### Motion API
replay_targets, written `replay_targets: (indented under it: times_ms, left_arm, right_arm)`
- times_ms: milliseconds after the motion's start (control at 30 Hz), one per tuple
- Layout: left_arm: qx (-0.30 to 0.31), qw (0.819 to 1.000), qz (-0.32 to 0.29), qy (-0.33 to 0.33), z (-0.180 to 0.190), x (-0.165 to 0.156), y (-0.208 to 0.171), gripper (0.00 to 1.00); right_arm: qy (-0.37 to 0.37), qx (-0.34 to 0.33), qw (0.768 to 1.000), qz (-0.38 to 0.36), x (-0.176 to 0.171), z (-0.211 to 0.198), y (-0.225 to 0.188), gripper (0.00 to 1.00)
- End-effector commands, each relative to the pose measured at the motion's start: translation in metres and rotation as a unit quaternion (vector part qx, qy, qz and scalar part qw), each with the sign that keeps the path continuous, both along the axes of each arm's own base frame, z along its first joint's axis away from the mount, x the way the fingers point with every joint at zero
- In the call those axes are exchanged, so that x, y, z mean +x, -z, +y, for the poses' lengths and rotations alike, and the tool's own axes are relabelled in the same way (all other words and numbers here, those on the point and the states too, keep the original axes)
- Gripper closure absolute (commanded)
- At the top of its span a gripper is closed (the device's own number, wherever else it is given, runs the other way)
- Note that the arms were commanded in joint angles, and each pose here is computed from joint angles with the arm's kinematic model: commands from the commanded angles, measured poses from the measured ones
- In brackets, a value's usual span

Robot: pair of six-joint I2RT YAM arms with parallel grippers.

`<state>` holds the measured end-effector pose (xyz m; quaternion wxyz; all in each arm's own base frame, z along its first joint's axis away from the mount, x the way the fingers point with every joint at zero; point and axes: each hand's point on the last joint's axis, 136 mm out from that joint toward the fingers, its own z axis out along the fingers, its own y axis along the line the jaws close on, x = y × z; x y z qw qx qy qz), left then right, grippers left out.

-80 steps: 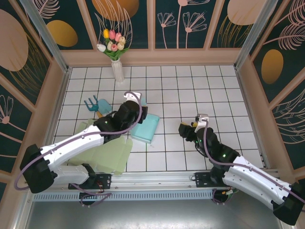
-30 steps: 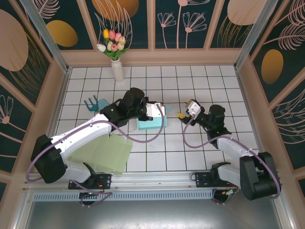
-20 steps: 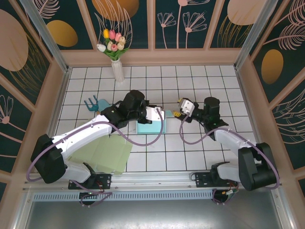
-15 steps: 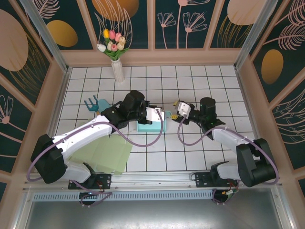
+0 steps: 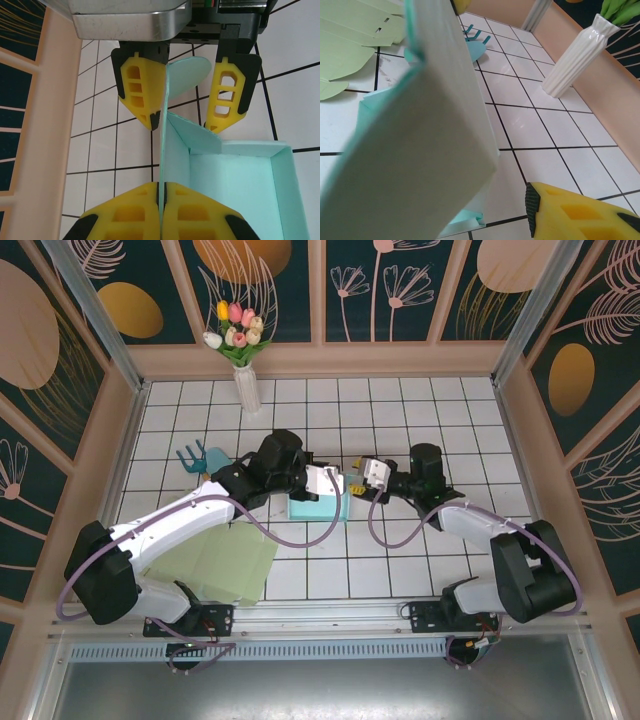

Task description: Fold the paper box

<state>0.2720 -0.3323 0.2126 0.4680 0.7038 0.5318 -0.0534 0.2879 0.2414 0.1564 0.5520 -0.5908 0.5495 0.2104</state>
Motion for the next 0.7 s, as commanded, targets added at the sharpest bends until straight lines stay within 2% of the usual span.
replay_targets:
  times_ms: [0,200,367,500,667]
  left_arm:
    - [-0.023,0.999,0.003,0.023,-0.008,-0.005,-0.006,1.00]
    - [-0.027,0.999,0.005,0.030,-0.009,-0.009,-0.006,1.00]
    - [-0.038,0.999,0.003,0.039,-0.010,-0.012,-0.011,1.00]
    - [-0.045,0.998,0.003,0.047,-0.011,-0.016,-0.016,1.00]
    - [-0.070,0.997,-0.011,0.018,-0.009,-0.007,-0.023,1.00]
  right_arm:
    - [-0.047,0.013,0.999,-0.020,-0.007,0.013,-0.014,0.52]
    - [-0.057,0.011,0.998,-0.018,-0.008,0.015,-0.016,0.55]
    - [-0.066,0.011,0.998,-0.021,-0.010,0.018,-0.017,0.61]
    - [-0.071,0.009,0.997,-0.019,-0.010,0.020,-0.016,0.68]
    - [-0.068,0.008,0.997,-0.018,-0.009,0.020,-0.013,0.86]
